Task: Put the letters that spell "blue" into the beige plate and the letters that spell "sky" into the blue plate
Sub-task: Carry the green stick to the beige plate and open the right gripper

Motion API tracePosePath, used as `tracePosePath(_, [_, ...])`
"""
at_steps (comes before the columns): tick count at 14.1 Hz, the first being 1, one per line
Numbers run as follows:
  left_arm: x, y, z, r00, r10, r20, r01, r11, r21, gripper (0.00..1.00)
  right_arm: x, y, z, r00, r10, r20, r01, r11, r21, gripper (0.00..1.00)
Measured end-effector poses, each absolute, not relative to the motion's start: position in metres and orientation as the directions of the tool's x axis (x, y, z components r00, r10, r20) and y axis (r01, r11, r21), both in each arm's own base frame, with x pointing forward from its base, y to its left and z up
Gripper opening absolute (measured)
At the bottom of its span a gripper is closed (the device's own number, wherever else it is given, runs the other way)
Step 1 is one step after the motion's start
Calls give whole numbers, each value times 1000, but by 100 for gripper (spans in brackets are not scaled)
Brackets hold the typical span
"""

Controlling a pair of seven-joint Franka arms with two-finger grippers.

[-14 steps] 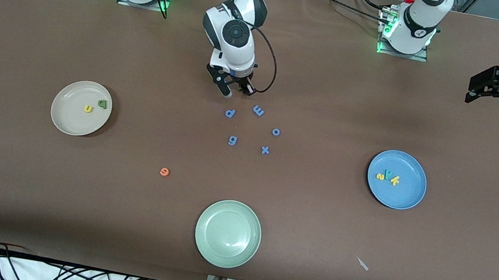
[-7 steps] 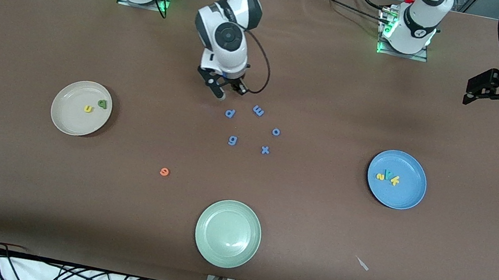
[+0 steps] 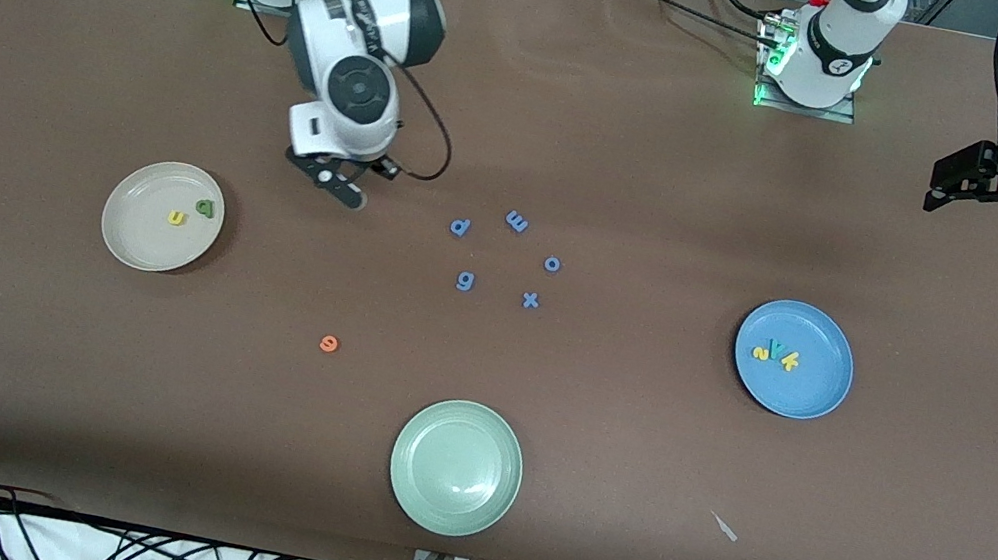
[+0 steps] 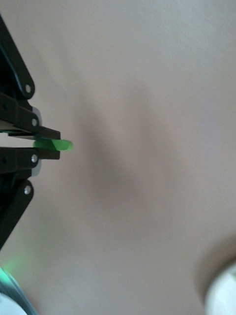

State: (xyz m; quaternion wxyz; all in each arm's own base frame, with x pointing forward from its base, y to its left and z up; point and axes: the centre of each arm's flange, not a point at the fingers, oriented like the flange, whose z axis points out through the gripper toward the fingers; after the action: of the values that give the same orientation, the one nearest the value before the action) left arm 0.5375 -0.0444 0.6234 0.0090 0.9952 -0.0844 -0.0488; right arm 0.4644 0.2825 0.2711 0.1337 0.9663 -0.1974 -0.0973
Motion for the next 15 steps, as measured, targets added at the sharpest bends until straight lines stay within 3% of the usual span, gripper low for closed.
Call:
tracePosePath(6, [543, -45, 622, 983, -168, -75, -167, -986, 25, 100, 532, 108, 298, 952, -215, -219, -161, -958, 238, 9])
tracePosePath(10, [545, -42, 620, 984, -164, -72, -163, -986, 25, 100, 555, 12, 264, 974, -135, -180, -93, -970, 223, 9])
tracePosePath(15, [549, -37, 620, 987, -154, -54, -153, -988, 23, 100, 576, -14, 224, 981, -110, -158, -79, -978, 191, 13])
